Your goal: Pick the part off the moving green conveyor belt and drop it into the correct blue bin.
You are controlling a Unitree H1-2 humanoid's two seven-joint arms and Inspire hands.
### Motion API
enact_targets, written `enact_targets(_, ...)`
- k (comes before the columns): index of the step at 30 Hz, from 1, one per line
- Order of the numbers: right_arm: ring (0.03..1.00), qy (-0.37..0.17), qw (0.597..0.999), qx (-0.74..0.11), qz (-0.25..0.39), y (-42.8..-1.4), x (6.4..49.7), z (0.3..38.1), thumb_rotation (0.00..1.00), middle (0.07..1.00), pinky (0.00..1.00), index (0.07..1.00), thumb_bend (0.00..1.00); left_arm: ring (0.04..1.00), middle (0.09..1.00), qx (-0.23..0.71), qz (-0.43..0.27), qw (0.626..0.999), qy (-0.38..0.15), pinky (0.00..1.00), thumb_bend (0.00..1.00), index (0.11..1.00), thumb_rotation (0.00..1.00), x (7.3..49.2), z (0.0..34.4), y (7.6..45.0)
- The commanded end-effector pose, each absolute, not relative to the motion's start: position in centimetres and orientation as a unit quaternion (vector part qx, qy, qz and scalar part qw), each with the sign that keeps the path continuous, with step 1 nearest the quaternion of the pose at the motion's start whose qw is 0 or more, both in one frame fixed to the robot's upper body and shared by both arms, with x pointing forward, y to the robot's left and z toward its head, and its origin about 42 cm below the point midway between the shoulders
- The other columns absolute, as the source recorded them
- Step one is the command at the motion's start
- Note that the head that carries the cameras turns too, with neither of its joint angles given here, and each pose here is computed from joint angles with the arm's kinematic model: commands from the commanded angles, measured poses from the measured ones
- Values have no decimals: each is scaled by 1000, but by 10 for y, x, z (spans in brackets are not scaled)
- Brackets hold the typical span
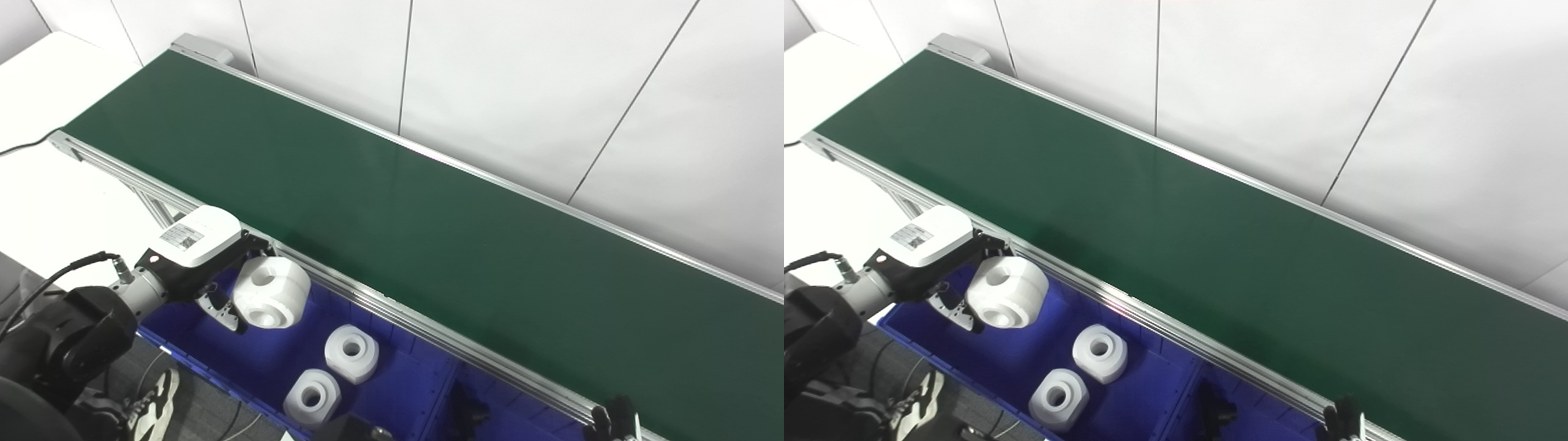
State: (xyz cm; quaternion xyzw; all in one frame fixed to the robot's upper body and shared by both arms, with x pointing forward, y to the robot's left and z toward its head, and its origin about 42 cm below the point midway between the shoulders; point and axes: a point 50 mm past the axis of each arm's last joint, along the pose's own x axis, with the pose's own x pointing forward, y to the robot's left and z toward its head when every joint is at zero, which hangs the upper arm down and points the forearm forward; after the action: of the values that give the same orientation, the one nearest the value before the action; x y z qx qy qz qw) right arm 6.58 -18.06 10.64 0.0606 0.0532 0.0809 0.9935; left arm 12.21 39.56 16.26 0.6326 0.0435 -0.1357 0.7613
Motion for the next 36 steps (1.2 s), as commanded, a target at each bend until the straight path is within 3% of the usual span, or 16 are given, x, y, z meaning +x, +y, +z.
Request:
enact_targets(1,1000,45,993,65,85,-177,68,110,1000,1000,1000,1000,843,467,511,647,-120,752,32,371,521,469,0,126,168,405)
enact_targets(8,1000,43,993,63,88,-170,70,109,1000,1000,1000,1000,844,502,520,653,-122,744,72,402,520,466,0,129,164,416)
enact_targets(9,1000,44,993,64,89,-170,70,109,1000,1000,1000,1000,862,572,619,653,-124,742,82,449,767,581,65,129,165,416)
enact_targets(11,1000,43,993,64,88,-169,69,109,1000,1000,1000,1000,867,674,725,665,-133,729,92,558,931,690,192,129,166,417)
enact_targets(12,1000,42,993,64,87,-169,69,109,1000,1000,1000,1000,867,745,790,674,-138,720,95,663,973,755,312,129,167,418)
enact_targets(15,1000,43,993,64,84,-168,69,109,1000,1000,1000,1000,874,862,902,686,-140,707,100,822,999,875,576,130,170,417)
enact_targets(16,1000,43,994,64,83,-168,68,109,1000,1000,1000,1000,878,880,919,687,-139,706,99,837,1000,892,623,130,171,417)
enact_targets(19,1000,44,993,64,84,-169,67,110,1000,1000,1000,1000,888,915,951,690,-138,705,89,866,1000,917,698,129,175,415)
enact_targets(25,1000,42,993,65,84,-171,67,110,1000,1000,1000,1000,877,924,961,684,-130,716,53,889,1000,924,758,125,181,407)
enact_targets(30,1000,38,994,65,84,-172,67,111,1000,1000,1000,1000,859,938,981,636,-103,765,-9,912,1000,940,798,113,193,389)
enact_targets(36,1000,35,995,55,78,-164,69,112,1000,1000,1000,1000,863,999,1000,464,-73,879,-77,966,1000,998,821,96,209,339)
